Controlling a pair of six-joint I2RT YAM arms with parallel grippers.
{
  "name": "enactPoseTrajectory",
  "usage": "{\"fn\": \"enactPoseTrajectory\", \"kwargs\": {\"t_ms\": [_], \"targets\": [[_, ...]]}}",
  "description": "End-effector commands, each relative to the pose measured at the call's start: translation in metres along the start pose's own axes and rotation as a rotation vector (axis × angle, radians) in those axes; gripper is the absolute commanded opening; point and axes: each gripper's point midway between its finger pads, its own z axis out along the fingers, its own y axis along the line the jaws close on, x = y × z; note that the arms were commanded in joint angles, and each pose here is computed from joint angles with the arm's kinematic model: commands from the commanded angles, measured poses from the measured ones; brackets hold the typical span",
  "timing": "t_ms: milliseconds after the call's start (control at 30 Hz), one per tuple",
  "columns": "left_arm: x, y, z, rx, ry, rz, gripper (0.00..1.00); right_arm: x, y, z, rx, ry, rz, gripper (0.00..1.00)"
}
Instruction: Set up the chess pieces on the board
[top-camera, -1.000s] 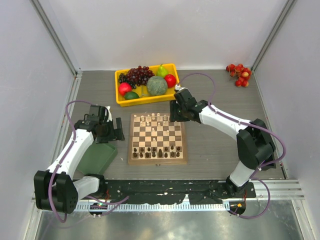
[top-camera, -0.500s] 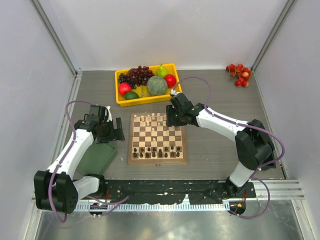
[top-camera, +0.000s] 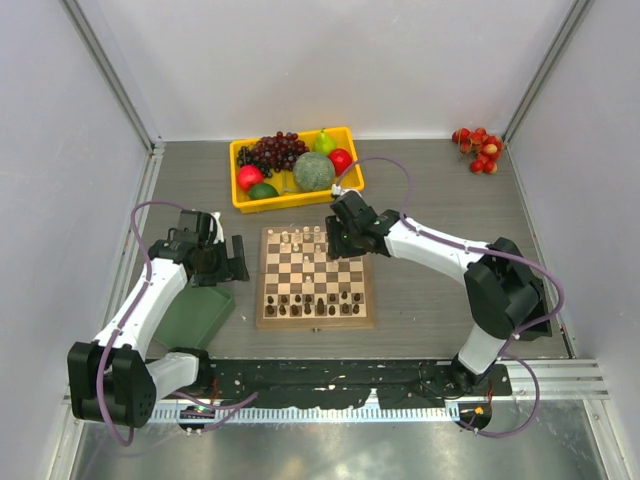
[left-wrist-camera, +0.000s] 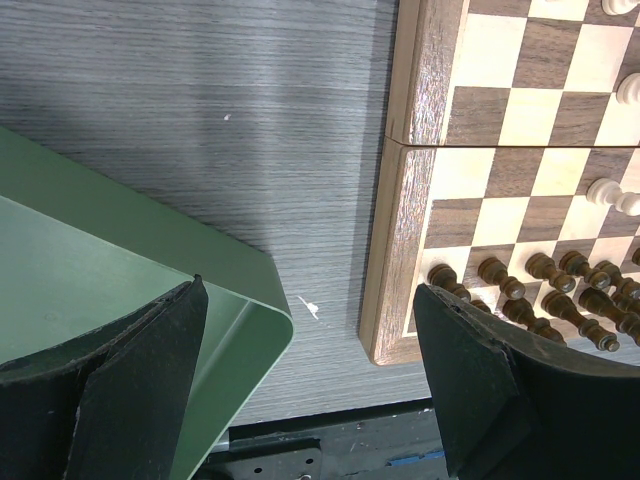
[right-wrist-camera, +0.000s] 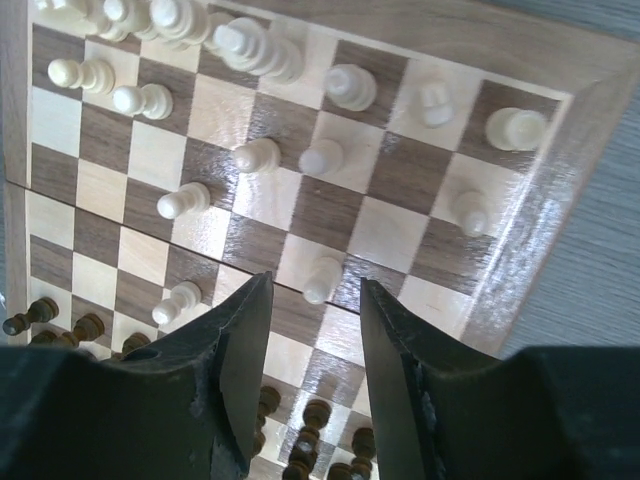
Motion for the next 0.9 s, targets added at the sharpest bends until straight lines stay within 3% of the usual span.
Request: {"fn": "enactPoseTrajectory", "kwargs": {"t_ms": [0, 333, 567, 867], "targets": [[-0.015, -0.004, -0.008, 0.018, -0.063, 0.018, 0.91, -0.004, 0.016, 0.006, -0.002, -0.005, -0.028, 0.46], [-0.017, -0.005, -0.009, 0.022, -0.071, 0.019, 0.91, 0.008, 0.009, 0.017, 0.038, 0.041, -0.036, 0.4], [-0.016, -0.005, -0.009, 0.022, -0.071, 0.019, 0.91, 0.002, 0.011, 0.013, 0.028, 0.028, -0.051, 0.23], [-0.016, -0.007, -0.01, 0.032, -0.075, 0.02, 0.91, -0.033, -0.007, -0.001, 0.088, -0.072, -0.033, 0.22]]}}
